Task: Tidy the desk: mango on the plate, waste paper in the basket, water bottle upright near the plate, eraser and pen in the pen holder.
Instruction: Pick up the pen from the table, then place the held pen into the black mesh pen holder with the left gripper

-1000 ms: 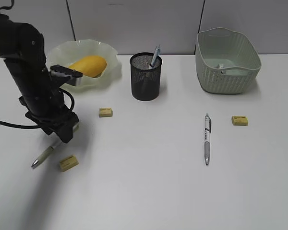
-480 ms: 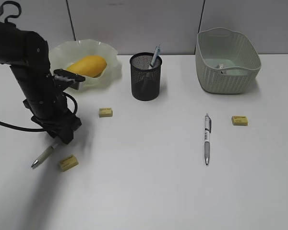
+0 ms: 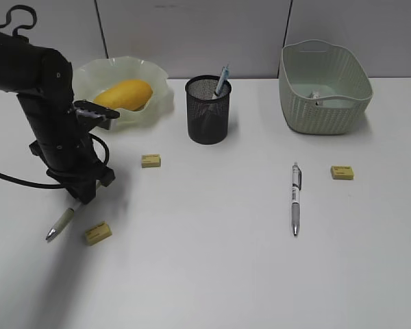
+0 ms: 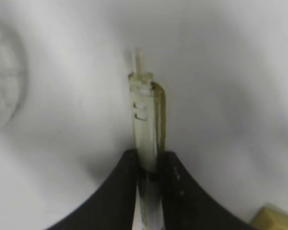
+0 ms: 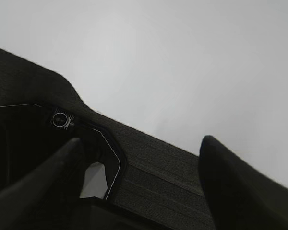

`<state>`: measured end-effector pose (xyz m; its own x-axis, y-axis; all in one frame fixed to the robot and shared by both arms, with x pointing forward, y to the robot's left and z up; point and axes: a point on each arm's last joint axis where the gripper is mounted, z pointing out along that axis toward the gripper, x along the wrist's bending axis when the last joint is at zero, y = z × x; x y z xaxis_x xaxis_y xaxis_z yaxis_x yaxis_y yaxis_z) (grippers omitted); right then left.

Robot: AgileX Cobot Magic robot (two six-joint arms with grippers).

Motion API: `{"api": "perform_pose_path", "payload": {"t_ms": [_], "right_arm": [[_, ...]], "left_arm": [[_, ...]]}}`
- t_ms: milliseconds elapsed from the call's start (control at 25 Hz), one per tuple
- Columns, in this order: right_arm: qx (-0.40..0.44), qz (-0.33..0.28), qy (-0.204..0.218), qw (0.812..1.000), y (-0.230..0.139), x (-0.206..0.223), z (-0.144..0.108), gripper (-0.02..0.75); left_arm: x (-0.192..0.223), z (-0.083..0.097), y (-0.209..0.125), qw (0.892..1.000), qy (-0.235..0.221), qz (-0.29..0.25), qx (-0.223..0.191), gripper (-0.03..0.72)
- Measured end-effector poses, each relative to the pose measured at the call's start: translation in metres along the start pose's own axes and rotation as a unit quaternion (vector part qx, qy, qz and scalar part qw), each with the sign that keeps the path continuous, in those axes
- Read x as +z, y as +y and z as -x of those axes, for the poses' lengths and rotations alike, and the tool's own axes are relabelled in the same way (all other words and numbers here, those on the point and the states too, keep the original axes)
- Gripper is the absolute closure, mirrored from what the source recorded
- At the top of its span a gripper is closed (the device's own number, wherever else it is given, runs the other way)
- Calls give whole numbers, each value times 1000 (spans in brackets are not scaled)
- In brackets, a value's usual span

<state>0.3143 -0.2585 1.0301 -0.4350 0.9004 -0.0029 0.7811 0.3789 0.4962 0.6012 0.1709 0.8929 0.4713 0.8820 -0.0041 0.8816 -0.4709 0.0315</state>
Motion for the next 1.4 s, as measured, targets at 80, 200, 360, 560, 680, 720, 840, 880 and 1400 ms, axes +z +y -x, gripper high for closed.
{"api": "perform_pose_path", "payload": {"t_ms": [80, 200, 360, 560, 680, 720, 840, 880, 1400], "right_arm": [[0, 0, 0, 1000, 0, 0, 0, 155], [0, 0, 0, 1000, 0, 0, 0, 155], [0, 0, 0, 1000, 0, 0, 0, 155], [0, 0, 0, 1000, 0, 0, 0, 155], [0, 0, -1, 1000, 0, 0, 0, 155], [0, 0, -1, 1000, 0, 0, 0, 155], [0, 0, -1, 1000, 0, 0, 0, 155], [0, 0, -1, 1000, 0, 0, 0, 155], [0, 0, -1, 1000, 0, 0, 0, 155]], "left_arm": [[0, 0, 0, 1000, 2, 0, 1, 571], [0, 0, 0, 1000, 2, 0, 1, 571], [-3, 0, 0, 1000, 2, 2, 0, 571], [-24, 3, 0, 1000, -9, -8, -5, 571], [-58, 5, 11, 999, -18, 44, -14, 571], [-72, 5, 16, 997, -23, 67, -18, 571], [-110, 9, 30, 989, -45, 137, -32, 571], [-122, 11, 35, 985, -56, 158, -37, 571], [-193, 27, 85, 885, -159, 421, -121, 571]]}}
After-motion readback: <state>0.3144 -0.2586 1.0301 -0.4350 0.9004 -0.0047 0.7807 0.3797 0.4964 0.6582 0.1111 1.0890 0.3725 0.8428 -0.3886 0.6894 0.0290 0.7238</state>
